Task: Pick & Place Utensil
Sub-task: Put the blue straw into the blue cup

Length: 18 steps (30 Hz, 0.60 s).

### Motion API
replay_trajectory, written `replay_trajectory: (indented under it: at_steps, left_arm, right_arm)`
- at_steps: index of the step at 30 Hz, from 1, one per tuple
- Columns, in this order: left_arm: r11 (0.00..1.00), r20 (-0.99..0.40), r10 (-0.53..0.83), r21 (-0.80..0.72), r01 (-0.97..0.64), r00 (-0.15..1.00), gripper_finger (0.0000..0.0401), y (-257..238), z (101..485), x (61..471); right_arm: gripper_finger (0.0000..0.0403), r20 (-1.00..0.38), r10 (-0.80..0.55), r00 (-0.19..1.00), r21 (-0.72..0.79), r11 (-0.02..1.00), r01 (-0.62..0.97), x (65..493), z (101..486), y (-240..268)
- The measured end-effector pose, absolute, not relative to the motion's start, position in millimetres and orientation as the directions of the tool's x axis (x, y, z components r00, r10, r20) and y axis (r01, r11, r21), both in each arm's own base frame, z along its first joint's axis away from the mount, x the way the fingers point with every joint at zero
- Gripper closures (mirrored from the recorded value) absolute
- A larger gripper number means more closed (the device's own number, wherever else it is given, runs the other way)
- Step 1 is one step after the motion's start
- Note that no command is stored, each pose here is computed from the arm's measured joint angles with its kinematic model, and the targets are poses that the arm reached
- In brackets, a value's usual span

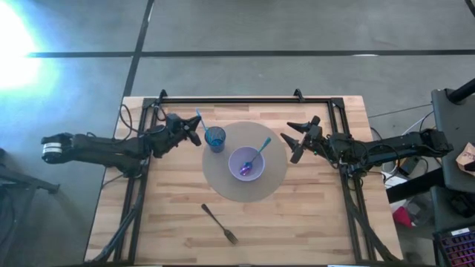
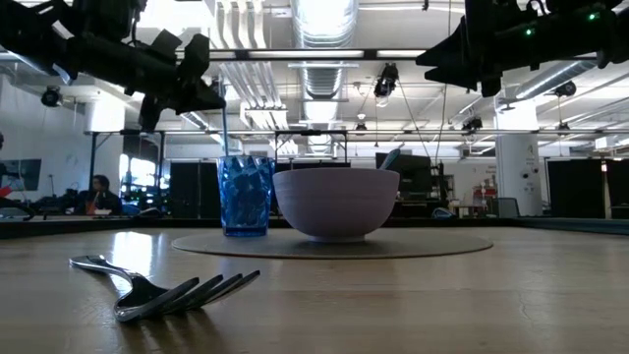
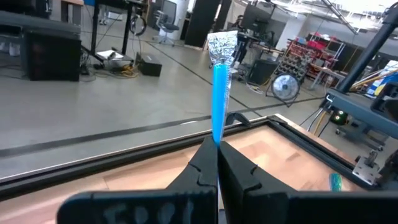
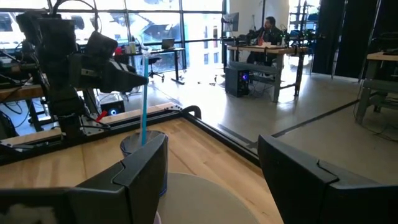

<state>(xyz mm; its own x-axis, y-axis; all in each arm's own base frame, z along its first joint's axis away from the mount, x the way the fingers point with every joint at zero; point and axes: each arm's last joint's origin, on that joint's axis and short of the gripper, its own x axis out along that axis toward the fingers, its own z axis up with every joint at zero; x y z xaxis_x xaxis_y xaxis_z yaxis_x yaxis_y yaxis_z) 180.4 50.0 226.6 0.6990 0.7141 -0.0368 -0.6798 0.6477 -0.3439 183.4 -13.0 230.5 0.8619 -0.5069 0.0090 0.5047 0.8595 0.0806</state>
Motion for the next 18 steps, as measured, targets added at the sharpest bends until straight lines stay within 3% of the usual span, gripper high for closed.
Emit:
replay_trajectory:
  at_steps: [18]
  left_arm:
    - [0.651, -0.036, 0.715, -0.331, -0.683, 0.698, 0.0401, 50.1, 226.6, 180.4]
  right_arm:
    - [0.0158, 0.009, -0.507, 0.862, 0.08, 0.859, 0.505, 183.4, 230.5, -13.0]
